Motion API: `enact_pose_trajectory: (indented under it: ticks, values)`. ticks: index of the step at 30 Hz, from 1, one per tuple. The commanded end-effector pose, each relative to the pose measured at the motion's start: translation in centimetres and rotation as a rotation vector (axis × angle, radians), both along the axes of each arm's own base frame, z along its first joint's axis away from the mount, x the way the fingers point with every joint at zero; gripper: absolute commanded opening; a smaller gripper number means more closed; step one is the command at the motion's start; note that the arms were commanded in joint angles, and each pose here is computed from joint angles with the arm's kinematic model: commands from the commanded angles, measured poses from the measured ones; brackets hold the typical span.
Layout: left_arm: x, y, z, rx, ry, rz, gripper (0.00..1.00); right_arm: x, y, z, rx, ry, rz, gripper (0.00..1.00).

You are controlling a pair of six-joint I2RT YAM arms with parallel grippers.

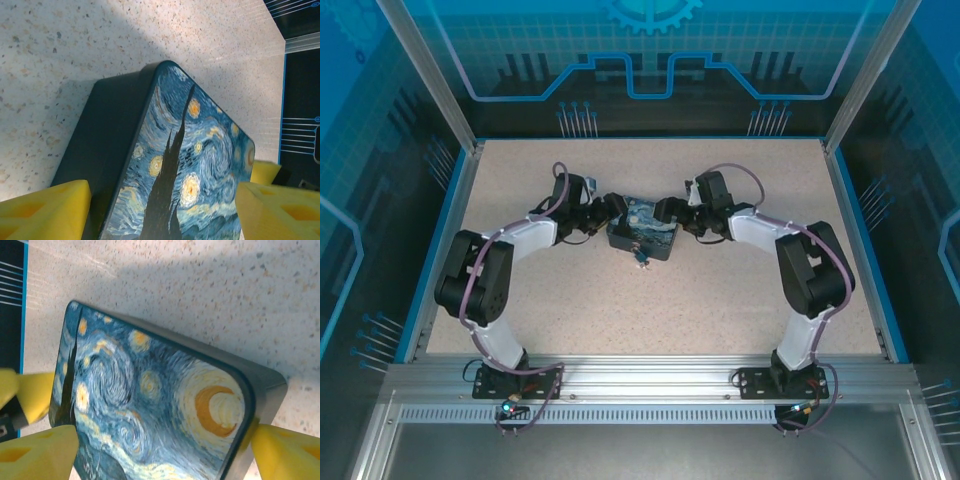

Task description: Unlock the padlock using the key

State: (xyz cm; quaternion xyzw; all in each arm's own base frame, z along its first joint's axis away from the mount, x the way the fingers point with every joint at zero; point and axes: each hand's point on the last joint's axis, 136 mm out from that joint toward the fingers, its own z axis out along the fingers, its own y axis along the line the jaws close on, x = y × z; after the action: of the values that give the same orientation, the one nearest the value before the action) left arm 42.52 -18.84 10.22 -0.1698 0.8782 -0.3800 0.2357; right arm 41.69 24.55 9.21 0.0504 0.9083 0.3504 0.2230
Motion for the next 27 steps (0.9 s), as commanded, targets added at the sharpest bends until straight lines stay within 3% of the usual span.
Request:
enact_pose_trajectory:
  ticks: [1,10,16,20,27]
  values:
    - [-2.8,-2.2,1.6,-0.031,-0.014,-0.092,0.76,0.4,2.6,1.5,0.059,-0.031,0.135,0.88]
    - [-5.7,-3.1,1.8,-0.036,-0.006,-0.083,0.76,3.0,4.8,1.5,0.095,-0.061,0.223,0.89]
    - [-6.5,-2.4,1.3,-0.027,0.002,-0.052,0.77,5.0,4.6,1.5,0.064,-0.094,0.201,0.91]
    - [-6.8,-1.3,1.8,0.008,-0.01,-0.014,0.8,6.7,2.6,2.0,-0.008,-0.135,0.14,1.0]
    - [-7.1,1.4,5.7,0.084,-0.105,0.038,0.81,7.7,-3.9,5.0,-0.122,-0.221,0.01,1.0]
